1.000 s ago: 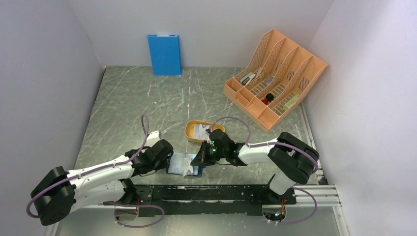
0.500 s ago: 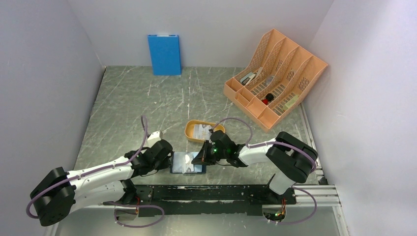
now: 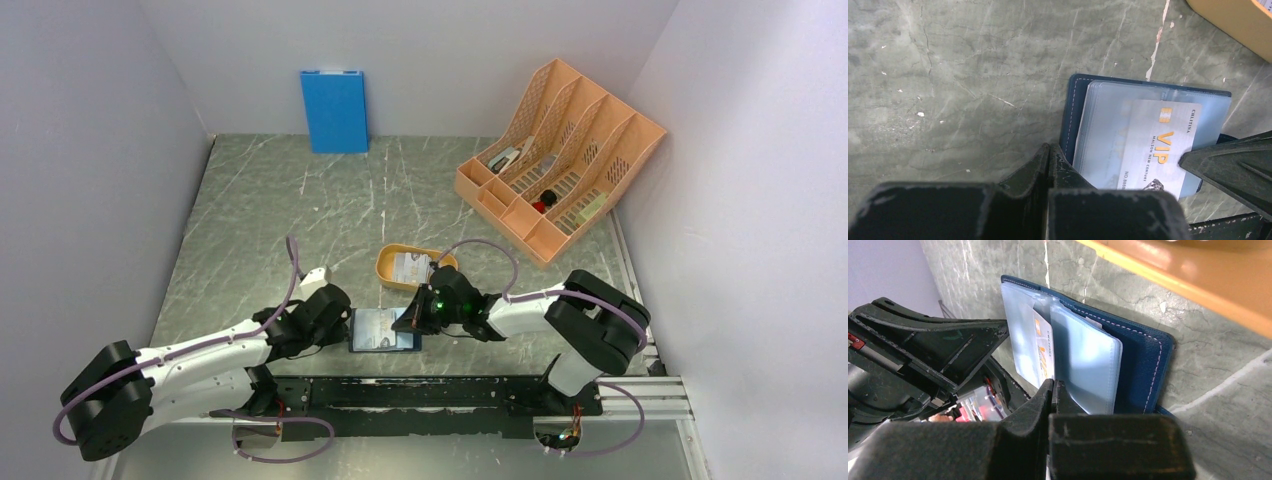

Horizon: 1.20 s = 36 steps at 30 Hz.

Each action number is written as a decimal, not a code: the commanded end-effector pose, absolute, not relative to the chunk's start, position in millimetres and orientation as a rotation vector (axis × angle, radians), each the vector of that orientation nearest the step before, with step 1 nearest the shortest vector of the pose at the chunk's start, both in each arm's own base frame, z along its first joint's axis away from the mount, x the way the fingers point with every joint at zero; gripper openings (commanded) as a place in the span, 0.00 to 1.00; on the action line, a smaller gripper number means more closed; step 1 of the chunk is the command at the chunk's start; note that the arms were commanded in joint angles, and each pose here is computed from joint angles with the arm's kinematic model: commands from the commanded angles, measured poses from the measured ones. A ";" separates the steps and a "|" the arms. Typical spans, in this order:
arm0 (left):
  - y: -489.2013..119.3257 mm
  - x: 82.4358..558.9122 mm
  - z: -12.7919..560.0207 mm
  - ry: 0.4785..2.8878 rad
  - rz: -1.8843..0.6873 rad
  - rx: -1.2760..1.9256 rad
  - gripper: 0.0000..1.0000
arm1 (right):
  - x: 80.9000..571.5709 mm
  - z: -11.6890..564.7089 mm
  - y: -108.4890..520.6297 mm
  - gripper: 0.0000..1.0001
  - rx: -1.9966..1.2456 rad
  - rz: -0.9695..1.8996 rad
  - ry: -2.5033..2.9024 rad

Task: Put the credit cards into the card holder
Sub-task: Insert the credit card into the card holder.

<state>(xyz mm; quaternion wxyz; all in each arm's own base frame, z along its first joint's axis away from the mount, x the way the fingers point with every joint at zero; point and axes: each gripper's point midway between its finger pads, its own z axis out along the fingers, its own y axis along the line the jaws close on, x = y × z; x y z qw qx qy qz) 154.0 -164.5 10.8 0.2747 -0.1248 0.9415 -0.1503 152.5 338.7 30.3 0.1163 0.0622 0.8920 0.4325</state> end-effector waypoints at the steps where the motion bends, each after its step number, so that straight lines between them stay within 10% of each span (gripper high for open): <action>1: -144.5 123.5 -17.7 2.674 -0.314 -0.310 0.05 | 159.9 22.3 333.6 0.00 0.227 1.205 2.614; 33: -150.5 121.4 -22.2 2.690 -0.348 -0.305 0.05 | 146.4 26.4 361.4 0.00 0.090 1.247 2.634; 36: -148.1 122.6 -19.5 2.679 -0.337 -0.314 0.05 | 149.5 30.4 354.3 0.16 0.101 1.197 2.626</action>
